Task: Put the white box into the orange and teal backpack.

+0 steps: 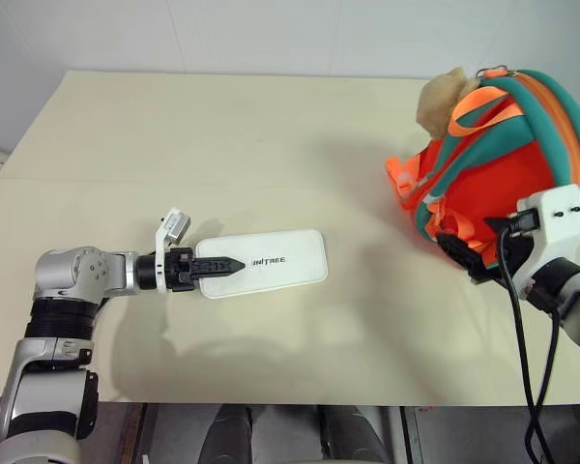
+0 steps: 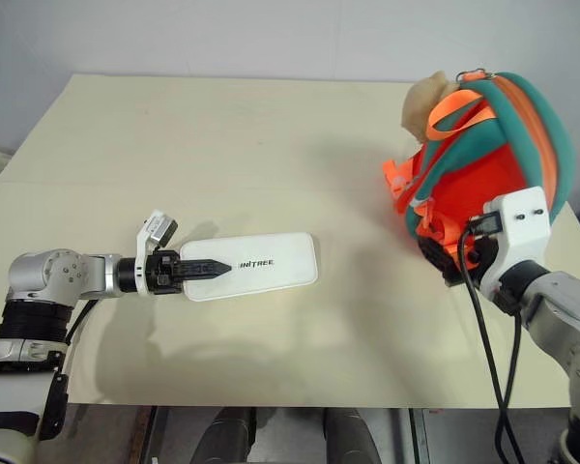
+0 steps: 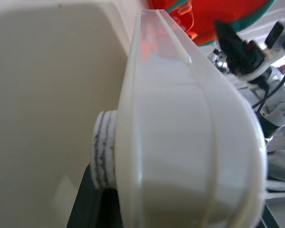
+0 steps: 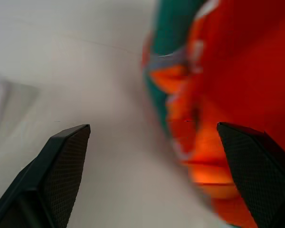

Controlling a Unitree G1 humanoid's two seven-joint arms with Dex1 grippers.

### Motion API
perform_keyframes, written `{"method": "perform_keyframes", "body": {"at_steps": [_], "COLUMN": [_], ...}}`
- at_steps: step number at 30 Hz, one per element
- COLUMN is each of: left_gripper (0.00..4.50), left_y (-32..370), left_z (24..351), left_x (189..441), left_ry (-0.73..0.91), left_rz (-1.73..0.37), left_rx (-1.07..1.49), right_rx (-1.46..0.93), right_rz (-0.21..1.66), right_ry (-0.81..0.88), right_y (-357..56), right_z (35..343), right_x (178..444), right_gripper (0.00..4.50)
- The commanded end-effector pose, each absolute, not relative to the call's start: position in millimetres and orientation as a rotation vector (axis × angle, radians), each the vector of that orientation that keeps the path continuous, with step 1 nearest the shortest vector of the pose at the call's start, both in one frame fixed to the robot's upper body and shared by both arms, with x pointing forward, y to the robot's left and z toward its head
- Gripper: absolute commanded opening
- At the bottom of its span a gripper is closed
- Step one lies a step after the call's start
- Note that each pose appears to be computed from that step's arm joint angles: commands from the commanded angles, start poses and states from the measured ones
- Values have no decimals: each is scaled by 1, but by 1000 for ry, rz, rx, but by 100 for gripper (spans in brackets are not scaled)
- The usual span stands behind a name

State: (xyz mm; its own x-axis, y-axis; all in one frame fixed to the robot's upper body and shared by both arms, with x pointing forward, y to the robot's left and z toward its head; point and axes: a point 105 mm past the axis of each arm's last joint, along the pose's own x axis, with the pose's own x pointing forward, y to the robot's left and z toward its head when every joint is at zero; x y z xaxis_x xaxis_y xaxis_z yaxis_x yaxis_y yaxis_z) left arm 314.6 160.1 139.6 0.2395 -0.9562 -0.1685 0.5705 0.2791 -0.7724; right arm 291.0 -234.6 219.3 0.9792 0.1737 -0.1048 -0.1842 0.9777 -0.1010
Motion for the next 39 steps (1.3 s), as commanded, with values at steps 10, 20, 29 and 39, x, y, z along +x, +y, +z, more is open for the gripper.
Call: {"method": "perform_keyframes", "body": {"at_steps": [10, 20, 29, 39], "left_gripper": [125, 125, 125, 125], "left_y": [153, 158, 166, 221], "left_z": [145, 140, 145, 180], "left_x": [320, 320, 322, 323], "left_ry": [641, 582, 525, 405], "left_rz": [-1198, -1154, -1106, -1000], "left_rx": [-625, -656, -661, -555], "right_rx": [62, 10, 107, 345], "right_rz": [71, 129, 289, 1226], "right_ry": [-130, -164, -277, -232], "right_y": [-217, -193, -169, -82], "right_z": [256, 243, 252, 285], "right_x": [377, 411, 407, 298], "right_gripper": [450, 261, 13, 13]}}
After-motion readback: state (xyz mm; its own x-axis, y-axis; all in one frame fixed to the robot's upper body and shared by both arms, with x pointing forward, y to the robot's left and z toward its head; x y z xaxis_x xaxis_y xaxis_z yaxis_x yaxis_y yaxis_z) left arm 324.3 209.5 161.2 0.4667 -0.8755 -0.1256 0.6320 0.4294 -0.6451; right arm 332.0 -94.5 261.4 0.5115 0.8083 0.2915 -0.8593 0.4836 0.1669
